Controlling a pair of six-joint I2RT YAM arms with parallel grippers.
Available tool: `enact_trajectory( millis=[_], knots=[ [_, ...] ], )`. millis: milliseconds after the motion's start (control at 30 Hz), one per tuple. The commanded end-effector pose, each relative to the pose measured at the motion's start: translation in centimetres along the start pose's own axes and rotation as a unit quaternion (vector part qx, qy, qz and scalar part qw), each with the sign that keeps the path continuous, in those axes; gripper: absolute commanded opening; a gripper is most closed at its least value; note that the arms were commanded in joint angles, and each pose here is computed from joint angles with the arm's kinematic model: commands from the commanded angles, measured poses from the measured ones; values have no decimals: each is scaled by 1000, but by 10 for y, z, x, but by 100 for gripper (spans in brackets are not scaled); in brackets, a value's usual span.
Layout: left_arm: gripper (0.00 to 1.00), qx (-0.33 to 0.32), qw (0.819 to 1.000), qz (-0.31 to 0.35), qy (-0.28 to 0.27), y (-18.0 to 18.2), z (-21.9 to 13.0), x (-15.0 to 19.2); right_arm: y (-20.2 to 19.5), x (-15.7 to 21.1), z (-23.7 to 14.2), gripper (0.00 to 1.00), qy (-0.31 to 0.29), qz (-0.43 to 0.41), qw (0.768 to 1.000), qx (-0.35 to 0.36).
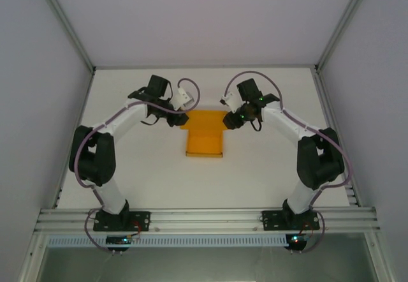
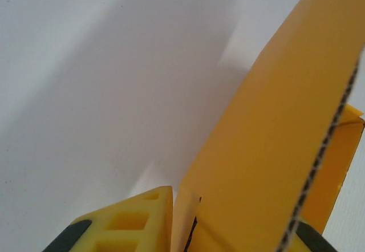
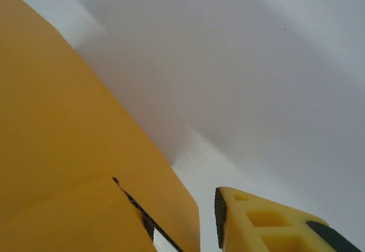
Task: Assemble paper box
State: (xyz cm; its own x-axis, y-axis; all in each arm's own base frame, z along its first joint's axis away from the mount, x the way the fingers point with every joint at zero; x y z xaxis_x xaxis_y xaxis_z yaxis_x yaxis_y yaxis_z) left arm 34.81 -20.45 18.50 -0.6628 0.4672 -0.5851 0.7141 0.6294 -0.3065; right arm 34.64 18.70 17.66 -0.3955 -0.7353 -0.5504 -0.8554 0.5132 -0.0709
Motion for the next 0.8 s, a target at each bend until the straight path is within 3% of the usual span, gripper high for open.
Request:
enact_trajectory(
  millis=[0,100,467,767],
  knots=[
    [19,-12,1000,7,21,-3,1,3,3,-5,-3,36,-10,-6,1000,-10],
    [19,-27,999,13,26,-4,1,4,3,-8,-6,39,-15,-8,1000,-9],
    [19,-45,998,12,29,-6,-6,5,12,-12,-8,33,-24,-38,999,-29],
    [0,-54,998,10,22,-16,-8,2,23,-18,-13,6,-31,-76,996,-20]
  ],
)
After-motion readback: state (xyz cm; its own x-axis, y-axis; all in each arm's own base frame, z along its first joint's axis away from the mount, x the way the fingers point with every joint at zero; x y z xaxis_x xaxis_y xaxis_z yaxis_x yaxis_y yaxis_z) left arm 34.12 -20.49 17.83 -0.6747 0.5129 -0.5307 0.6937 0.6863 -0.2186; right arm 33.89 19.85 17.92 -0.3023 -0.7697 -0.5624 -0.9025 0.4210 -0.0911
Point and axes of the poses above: each hand's point on the last joint's axis, 136 mm out from that joint toward the fingers, its own z axis out along the fingers, its own y axis along the line the jaws close on, x = y × z, the point moved 6 cm from there along -z, back along the fingers, and after that the axes turned 15 degrees about -z, right-handed, at the moved point
